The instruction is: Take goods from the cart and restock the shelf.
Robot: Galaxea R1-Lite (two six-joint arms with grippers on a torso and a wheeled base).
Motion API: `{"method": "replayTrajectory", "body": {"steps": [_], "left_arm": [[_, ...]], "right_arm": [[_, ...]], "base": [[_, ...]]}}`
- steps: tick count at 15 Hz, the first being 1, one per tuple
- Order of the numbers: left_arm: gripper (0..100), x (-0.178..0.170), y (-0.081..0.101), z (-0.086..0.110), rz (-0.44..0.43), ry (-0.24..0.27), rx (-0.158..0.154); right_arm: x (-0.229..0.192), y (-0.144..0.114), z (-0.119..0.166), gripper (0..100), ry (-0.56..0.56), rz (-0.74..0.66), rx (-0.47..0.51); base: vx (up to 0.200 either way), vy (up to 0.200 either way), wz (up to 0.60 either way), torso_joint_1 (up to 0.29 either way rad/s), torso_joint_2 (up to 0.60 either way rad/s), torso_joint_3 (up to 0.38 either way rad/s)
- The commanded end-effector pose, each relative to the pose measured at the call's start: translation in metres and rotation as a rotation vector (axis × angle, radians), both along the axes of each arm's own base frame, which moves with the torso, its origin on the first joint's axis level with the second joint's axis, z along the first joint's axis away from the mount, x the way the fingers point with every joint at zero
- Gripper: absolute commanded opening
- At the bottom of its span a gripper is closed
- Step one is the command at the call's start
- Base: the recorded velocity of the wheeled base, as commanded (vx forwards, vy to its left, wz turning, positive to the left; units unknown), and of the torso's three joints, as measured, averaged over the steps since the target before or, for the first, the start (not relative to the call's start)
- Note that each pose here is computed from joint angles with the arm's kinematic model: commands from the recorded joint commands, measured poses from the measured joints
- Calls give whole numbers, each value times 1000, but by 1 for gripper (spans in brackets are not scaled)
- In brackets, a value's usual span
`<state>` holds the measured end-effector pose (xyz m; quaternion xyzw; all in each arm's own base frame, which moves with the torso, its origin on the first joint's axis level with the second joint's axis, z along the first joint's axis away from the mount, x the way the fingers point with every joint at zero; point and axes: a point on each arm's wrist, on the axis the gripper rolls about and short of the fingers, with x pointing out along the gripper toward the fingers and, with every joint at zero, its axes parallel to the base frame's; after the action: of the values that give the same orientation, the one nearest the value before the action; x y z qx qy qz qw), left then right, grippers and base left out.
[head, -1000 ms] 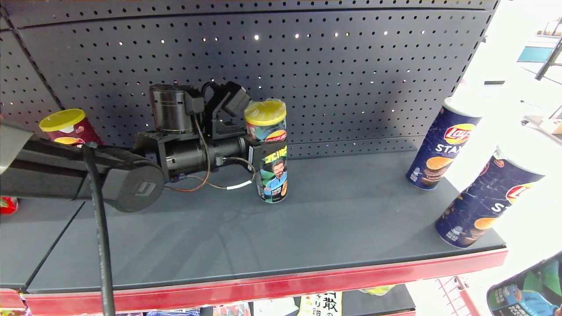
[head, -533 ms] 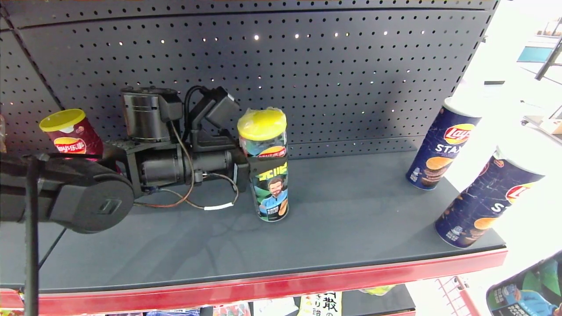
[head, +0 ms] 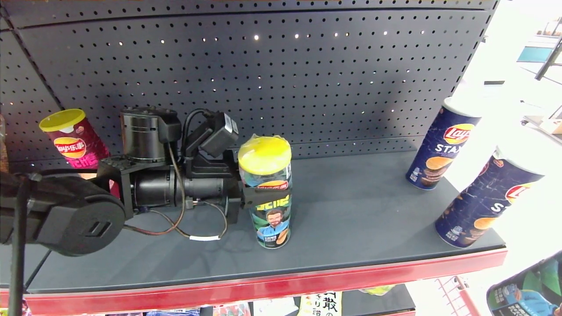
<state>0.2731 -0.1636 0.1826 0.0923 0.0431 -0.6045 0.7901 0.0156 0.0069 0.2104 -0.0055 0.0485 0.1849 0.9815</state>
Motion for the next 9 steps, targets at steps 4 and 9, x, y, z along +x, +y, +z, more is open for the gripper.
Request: {"method": "replayTrajectory", "body": {"steps": [4,9], "left_arm": [[0,-8,4,-13,-33,46,15],[0,-11,5,-8,-62,66,-5]], "right_arm": [[0,0,2,0,-5,-1,1],[0,0,1,0,-3,-1,0]], "base": [[0,0,0,0,0,0],[0,0,0,0,0,0]]}}
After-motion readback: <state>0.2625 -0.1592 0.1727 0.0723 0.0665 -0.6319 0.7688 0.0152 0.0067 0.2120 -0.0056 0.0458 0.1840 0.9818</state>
